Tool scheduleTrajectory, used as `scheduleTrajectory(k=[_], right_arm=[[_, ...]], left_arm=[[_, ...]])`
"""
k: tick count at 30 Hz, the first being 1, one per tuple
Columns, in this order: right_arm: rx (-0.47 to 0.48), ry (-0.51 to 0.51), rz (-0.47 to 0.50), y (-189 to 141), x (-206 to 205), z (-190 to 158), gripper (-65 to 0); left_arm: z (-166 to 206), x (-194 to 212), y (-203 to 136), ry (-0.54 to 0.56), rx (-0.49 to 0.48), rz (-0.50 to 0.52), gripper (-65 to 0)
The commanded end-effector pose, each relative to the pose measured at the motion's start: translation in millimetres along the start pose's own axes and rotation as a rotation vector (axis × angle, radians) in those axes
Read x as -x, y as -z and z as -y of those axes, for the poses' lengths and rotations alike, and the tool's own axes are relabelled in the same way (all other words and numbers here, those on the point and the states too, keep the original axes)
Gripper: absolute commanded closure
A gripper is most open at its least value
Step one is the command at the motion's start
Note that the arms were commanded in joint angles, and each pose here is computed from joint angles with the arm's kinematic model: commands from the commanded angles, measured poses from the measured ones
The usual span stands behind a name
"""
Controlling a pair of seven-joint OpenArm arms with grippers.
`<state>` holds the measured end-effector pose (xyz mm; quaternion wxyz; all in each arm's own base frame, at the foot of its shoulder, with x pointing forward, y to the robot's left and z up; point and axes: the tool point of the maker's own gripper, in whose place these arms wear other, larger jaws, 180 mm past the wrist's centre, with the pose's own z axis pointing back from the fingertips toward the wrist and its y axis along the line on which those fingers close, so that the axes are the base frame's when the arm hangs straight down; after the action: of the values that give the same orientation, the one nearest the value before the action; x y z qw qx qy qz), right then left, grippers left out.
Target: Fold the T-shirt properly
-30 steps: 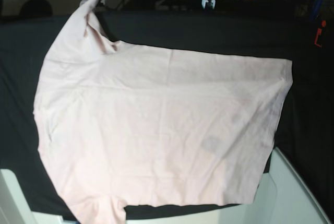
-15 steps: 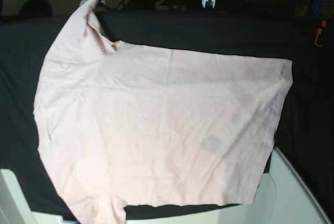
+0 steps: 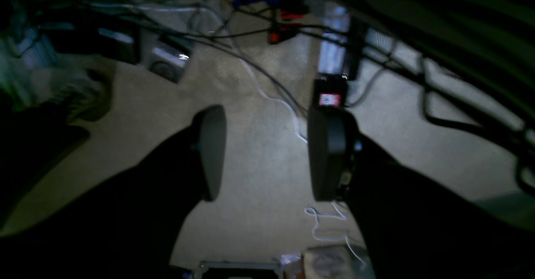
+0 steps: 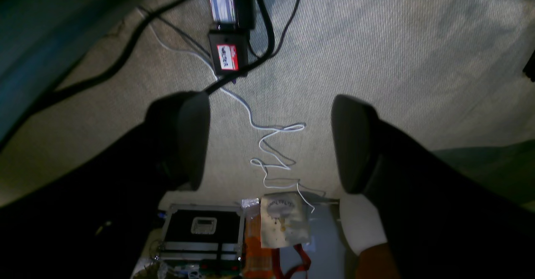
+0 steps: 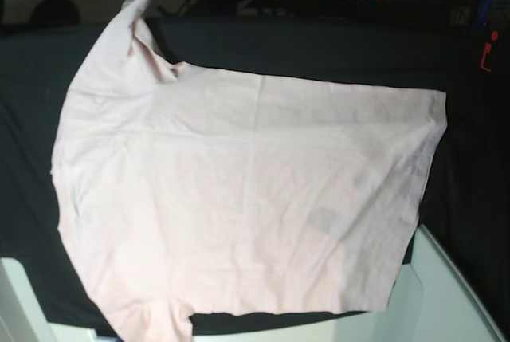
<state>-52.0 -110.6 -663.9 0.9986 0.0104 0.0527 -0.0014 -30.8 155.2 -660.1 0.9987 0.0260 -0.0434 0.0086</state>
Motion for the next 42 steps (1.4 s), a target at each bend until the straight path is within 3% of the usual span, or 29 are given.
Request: scheduleTrajectory(k=[1, 6, 12, 20, 24, 28, 31, 37, 42], right_arm=[[-0.001, 0.004, -0.027, 0.2, 15.1, 1.0, -42.1], [0.001, 0.005, -0.074, -0.5, 50.2, 2.2, -42.1], [0.011, 0.009, -0.033, -5.0, 72.4, 6.2, -42.1], [0.036, 0.008, 0.095, -29.5, 85.3, 14.7, -42.1], [0.078, 0.057, 0.182, -55.0, 85.8, 31.3, -42.1], [0.16, 0.124, 0.31, -91.2, 65.6, 62.5, -42.1], [0.212, 0.135, 0.412, -123.2, 44.5, 82.0, -42.1], [0.254, 0.105, 0.58, -182.9, -5.1, 95.0, -42.1], [0.26, 0.1, 0.674, -211.9, -48.5, 96.2, -42.1]], left_arm=[[-5.8, 8.1, -1.9, 0.014, -0.011, -0.003, -30.9], [-44.6, 27.2, -9.9, 0.042, -0.069, -0.005, -30.9], [-70.4, 33.8, -25.4, 0.072, -0.109, 0.052, -30.1], [-78.3, 17.4, -64.7, 0.123, -0.119, 0.3, -11.9], [-83.4, 18.2, -81.9, 0.151, -0.119, 0.393, -10.4], [-84.4, 5.6, -101.3, 0.176, -0.116, 0.535, -9.4], [-88.5, -9.1, -116.8, 0.188, -0.123, 0.641, -0.2], [-114.3, -50.3, -156.2, 0.184, -0.206, 0.831, 0.0], [-127.6, -93.2, -195.5, 0.201, -0.263, 0.982, 0.0]])
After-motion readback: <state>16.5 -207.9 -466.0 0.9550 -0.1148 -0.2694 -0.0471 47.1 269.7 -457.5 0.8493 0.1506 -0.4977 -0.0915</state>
